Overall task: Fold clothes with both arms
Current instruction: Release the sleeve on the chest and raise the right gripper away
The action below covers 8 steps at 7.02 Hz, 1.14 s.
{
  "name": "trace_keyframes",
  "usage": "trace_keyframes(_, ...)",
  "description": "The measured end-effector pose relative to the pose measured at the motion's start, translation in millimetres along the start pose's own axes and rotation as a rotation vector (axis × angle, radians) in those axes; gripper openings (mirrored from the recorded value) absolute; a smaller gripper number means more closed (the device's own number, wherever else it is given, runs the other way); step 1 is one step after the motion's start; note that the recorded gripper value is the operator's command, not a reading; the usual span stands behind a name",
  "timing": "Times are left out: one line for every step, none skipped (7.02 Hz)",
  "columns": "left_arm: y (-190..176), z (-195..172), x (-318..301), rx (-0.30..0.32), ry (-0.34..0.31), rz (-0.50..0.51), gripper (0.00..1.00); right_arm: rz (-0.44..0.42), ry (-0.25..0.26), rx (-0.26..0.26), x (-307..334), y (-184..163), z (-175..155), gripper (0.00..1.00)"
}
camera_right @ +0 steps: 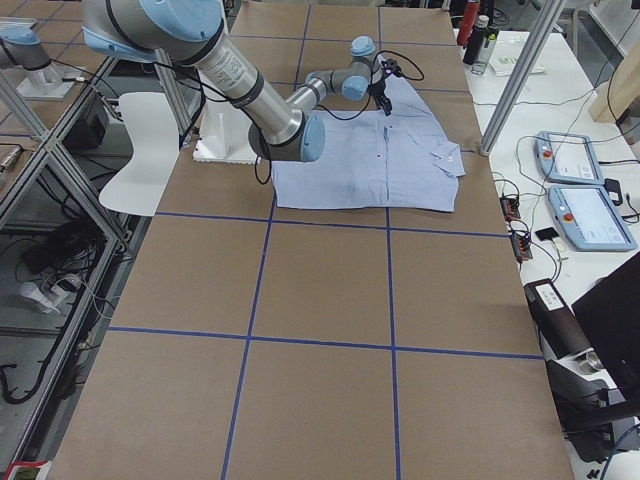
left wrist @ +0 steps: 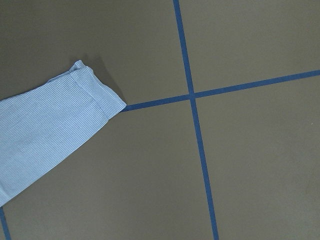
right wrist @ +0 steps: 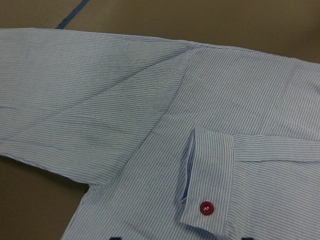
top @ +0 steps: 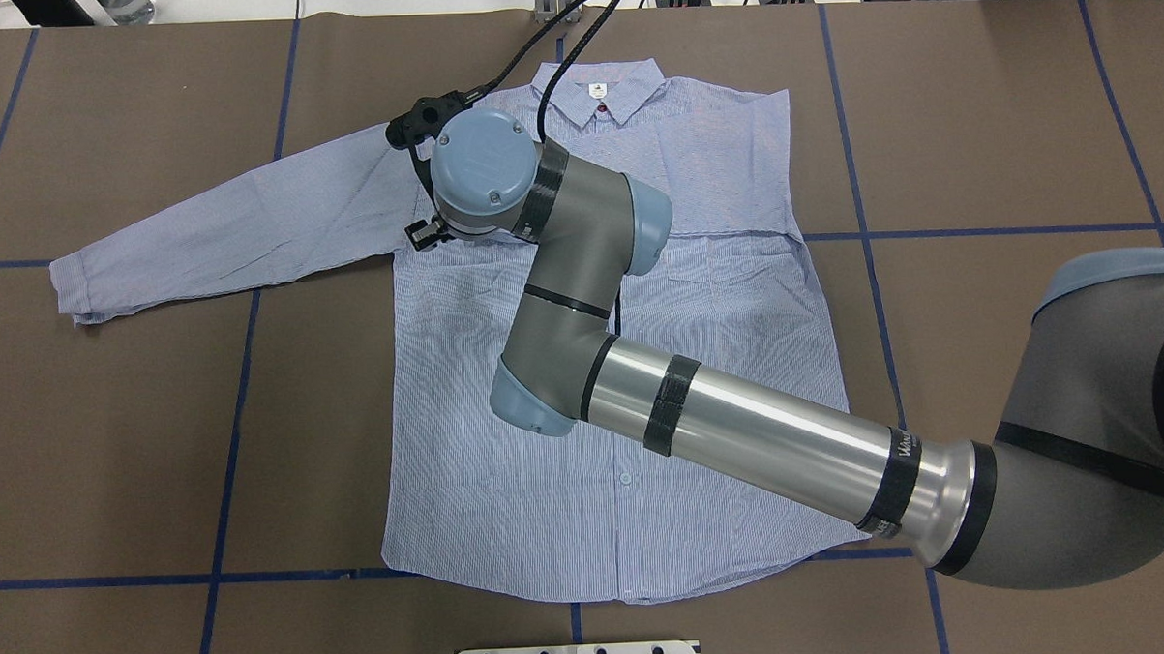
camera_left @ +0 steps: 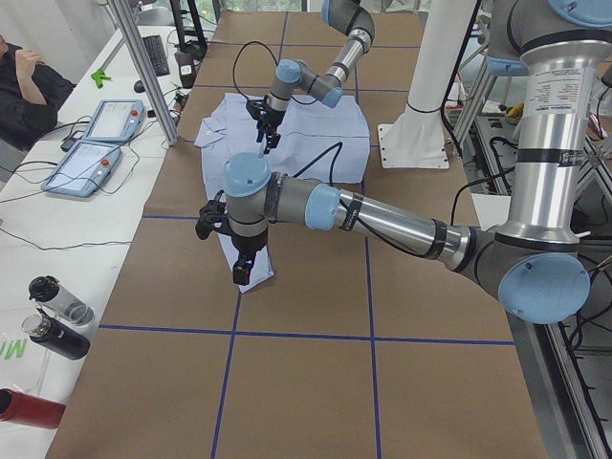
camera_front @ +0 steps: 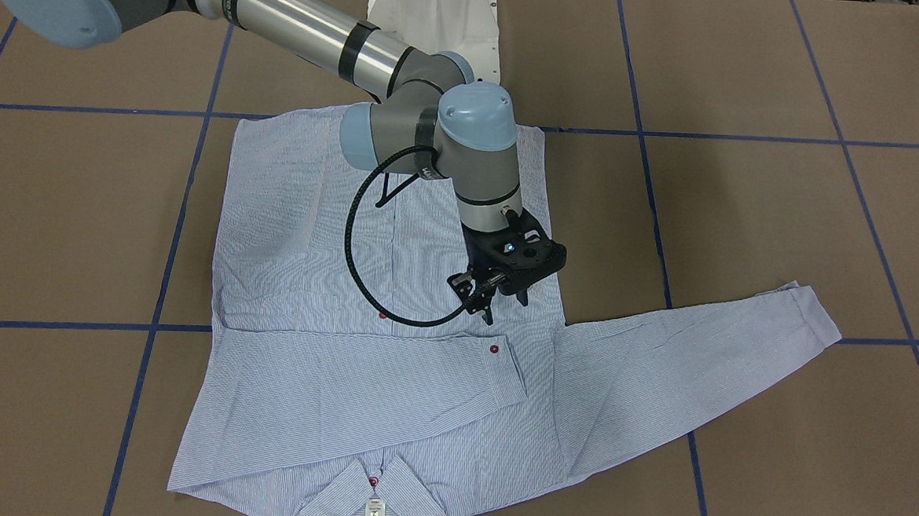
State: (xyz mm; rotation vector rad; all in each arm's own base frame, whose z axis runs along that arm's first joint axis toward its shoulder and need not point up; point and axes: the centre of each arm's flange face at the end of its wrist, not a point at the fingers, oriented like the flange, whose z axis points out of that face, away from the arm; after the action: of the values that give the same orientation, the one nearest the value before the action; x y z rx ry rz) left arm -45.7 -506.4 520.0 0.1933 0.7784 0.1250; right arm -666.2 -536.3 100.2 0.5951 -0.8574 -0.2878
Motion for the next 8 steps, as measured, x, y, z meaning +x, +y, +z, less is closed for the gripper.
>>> trace_keyframes(-2,-1,1,0.003,0.000,-0.020,0.99,0.013,0.011,-0.016,-1,-2,-8,0.99)
trace_keyframes(-5,-2,4,0.015,0.001,-0.060,0.99,0.028,0.029,-0.057,4,-7,-23,0.99)
trace_keyframes(-8,0,11,0.032,0.003,-0.110,0.99,0.053,0.039,-0.115,21,-10,-43,0.99)
trace_keyframes(-11,9,24,0.042,0.005,-0.156,0.99,0.082,0.041,-0.164,53,-4,-60,0.99)
trace_keyframes(-14,21,40,0.054,0.001,-0.201,0.99,0.114,0.045,-0.209,100,13,-77,0.99)
trace_keyframes(-14,35,54,0.065,-0.005,-0.242,0.99,0.146,0.049,-0.243,149,35,-94,0.99)
trace_keyframes(-8,51,67,0.083,-0.006,-0.281,0.99,0.185,0.061,-0.275,193,53,-111,0.99)
trace_keyframes(1,70,77,0.105,-0.005,-0.320,0.99,0.220,0.086,-0.309,225,62,-129,0.99)
